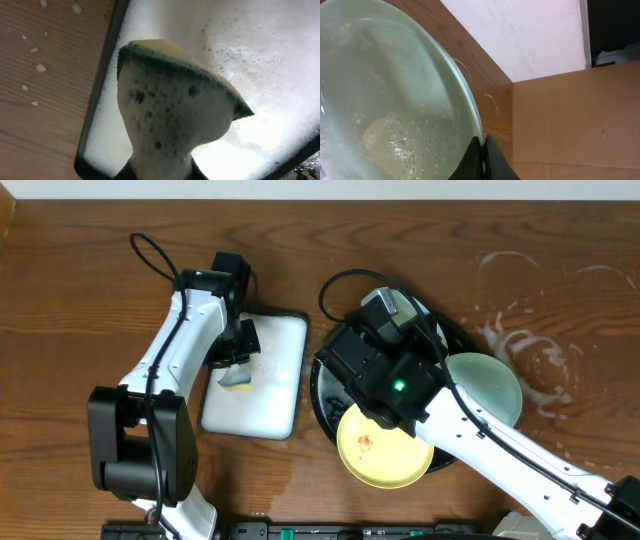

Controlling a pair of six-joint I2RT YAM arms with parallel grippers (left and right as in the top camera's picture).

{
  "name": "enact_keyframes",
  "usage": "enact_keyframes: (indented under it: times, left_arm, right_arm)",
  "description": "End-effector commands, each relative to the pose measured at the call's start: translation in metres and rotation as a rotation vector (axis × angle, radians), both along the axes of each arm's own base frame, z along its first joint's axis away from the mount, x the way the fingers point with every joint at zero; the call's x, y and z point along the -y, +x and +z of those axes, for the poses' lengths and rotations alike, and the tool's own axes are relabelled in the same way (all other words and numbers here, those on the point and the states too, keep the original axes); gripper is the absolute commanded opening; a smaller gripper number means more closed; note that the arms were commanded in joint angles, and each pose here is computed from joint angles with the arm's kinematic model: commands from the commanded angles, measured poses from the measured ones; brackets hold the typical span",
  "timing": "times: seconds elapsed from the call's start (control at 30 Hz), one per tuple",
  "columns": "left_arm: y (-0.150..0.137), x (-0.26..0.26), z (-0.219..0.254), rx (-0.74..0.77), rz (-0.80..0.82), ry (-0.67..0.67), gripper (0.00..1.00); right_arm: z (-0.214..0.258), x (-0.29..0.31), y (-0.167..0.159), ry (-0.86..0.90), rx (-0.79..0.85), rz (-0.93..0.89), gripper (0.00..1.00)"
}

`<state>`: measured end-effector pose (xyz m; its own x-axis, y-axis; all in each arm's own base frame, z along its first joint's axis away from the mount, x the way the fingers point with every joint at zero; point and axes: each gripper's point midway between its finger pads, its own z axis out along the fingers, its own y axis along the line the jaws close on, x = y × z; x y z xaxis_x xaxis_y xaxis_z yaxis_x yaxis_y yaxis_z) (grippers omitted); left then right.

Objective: Clean dirty plates on tray and stack at the side
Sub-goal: 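Lift the cleaned green plate with right gripper and carry it right, then set the green plate down on the table right of the tray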

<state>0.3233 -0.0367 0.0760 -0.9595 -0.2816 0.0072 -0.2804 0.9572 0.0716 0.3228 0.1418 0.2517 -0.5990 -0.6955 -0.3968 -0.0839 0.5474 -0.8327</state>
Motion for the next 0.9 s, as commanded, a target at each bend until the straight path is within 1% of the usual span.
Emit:
enact_keyframes:
  times: [0.0, 0.03, 0.07, 0.13, 0.17, 0.2, 0.23, 0.27, 0.37, 0.4, 0.43, 0.6, 0.63, 0.7, 0.73, 0.87]
  left_arm:
    - [-0.001, -0.003, 0.000, -0.003, -0.006, 0.016, 0.13]
    - [-0.001, -0.003, 0.000, -0.003, -0.006, 0.016, 0.13]
    - [-0.001, -0.003, 0.000, -0.002, -0.006, 0.016, 0.13]
    - [-0.001, -0.003, 0.000, -0.002, -0.006, 0.016, 0.13]
    - [-0.001, -0.003, 0.000, -0.003, -0.006, 0.016, 0.13]
    - [-0.001, -0.003, 0.000, -0.003, -0.006, 0.016, 0.13]
    - [-0.001, -0.003, 0.000, -0.003, -0.006, 0.016, 0.13]
    - [-0.001, -0.003, 0.000, -0.004, -0.006, 0.016, 0.13]
    - [-0.001, -0.003, 0.000, -0.003, -0.006, 0.016, 0.13]
    - [-0.001, -0.003, 0.000, -0.003, -0.006, 0.016, 0.13]
    - [-0.001, -0.003, 0.000, -0.003, -0.006, 0.016, 0.13]
    - [-0.001, -0.003, 0.000, -0.003, -0.006, 0.016, 0.13]
    - [-0.001, -0.003, 0.000, -0.003, -0.006, 0.016, 0.13]
    - [-0.001, -0.003, 0.000, -0.003, -0.006, 0.016, 0.13]
    - [-0.001, -0.003, 0.000, -0.003, -0.006, 0.016, 0.13]
    - [-0.001, -0.003, 0.000, -0.002, -0.006, 0.016, 0.13]
  right_arm:
    - [0.011, 0.002, -0.001, 0.036, 0.051, -0.019, 0.01]
    - [0.008, 0.001, -0.001, 0.058, 0.044, -0.022, 0.01]
    - [-0.001, 0.000, 0.000, 0.119, 0.009, -0.025, 0.01]
    - [-0.028, -0.001, 0.003, 0.281, -0.111, -0.039, 0.01]
    - [-0.048, 0.001, 0.005, 0.405, -0.222, -0.055, 0.01]
    - [-0.055, 0.006, 0.006, 0.460, -0.269, -0.073, 0.01]
    - [-0.059, 0.011, 0.007, 0.494, -0.296, -0.090, 0.01]
    - [-0.066, 0.022, 0.009, 0.574, -0.344, -0.126, 0.01]
    - [-0.068, 0.046, 0.012, 0.757, -0.393, -0.196, 0.01]
    - [-0.066, 0.057, 0.015, 0.824, -0.396, -0.223, 0.01]
    - [-0.061, 0.083, 0.020, 0.956, -0.379, -0.287, 0.01]
    - [-0.058, 0.178, 0.030, 1.262, -0.260, -0.496, 0.01]
    - [-0.062, 0.213, 0.026, 1.344, -0.217, -0.577, 0.01]
    - [-0.073, 0.260, 0.016, 1.398, -0.151, -0.721, 0.01]
    - [-0.075, 0.269, 0.013, 1.404, -0.139, -0.749, 0.01]
    - [-0.108, 0.333, -0.011, 1.474, -0.065, -0.992, 0.01]
